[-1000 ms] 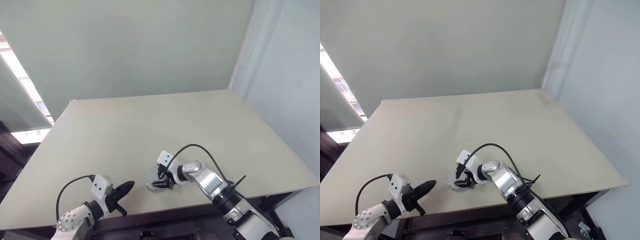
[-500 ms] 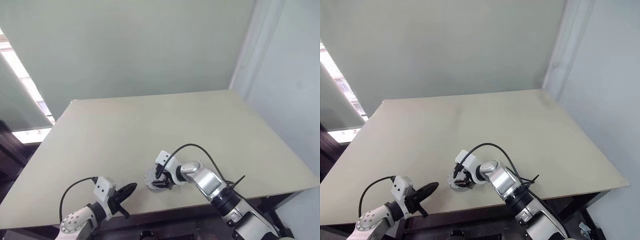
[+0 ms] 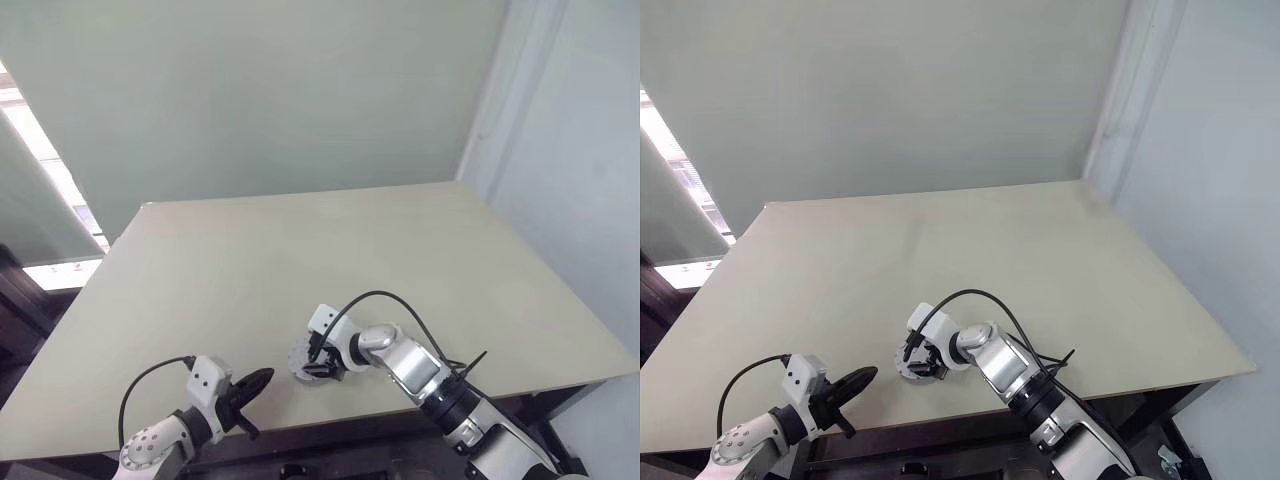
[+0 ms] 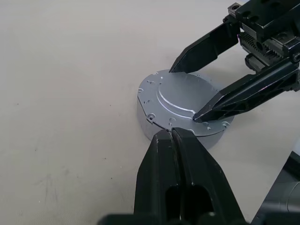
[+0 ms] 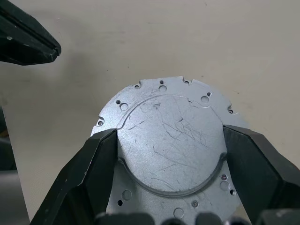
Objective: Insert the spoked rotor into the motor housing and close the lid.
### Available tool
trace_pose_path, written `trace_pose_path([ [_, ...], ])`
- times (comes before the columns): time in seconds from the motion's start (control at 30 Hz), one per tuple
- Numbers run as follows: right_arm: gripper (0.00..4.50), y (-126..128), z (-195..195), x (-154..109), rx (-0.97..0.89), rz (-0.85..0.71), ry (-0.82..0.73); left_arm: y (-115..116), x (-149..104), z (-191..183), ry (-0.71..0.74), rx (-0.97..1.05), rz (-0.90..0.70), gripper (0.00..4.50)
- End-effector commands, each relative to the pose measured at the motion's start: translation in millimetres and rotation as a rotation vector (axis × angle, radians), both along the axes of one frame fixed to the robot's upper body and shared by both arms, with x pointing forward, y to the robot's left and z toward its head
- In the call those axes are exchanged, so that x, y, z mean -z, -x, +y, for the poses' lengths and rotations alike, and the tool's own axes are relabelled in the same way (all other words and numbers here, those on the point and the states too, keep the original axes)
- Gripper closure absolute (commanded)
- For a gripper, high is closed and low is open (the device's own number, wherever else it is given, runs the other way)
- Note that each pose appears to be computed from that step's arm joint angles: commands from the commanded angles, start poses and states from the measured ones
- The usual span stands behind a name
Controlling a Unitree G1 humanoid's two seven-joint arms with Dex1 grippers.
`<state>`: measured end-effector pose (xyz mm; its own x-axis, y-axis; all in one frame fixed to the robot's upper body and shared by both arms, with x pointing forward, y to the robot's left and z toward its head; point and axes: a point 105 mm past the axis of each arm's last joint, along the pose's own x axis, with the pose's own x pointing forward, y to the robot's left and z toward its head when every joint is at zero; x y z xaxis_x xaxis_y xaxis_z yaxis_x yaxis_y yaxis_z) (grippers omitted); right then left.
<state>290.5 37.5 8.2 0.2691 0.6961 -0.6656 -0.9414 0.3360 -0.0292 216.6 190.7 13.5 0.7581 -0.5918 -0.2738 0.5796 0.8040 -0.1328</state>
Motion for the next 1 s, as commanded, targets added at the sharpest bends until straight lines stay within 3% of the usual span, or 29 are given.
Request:
trace_pose_path([
  [0.03, 1.21, 6.2, -23.5, 32.4, 0.024, 0.067, 0.148, -8.1, -15.1, -4.4, -0.015, 0.035, -0.069, 4.5],
  [1.0, 1.21, -2.3, -36.6, 32.6, -0.007, 0.088, 0.241, -11.7, -12.4, -6.7, -0.019, 0.054, -0.066, 4.5],
])
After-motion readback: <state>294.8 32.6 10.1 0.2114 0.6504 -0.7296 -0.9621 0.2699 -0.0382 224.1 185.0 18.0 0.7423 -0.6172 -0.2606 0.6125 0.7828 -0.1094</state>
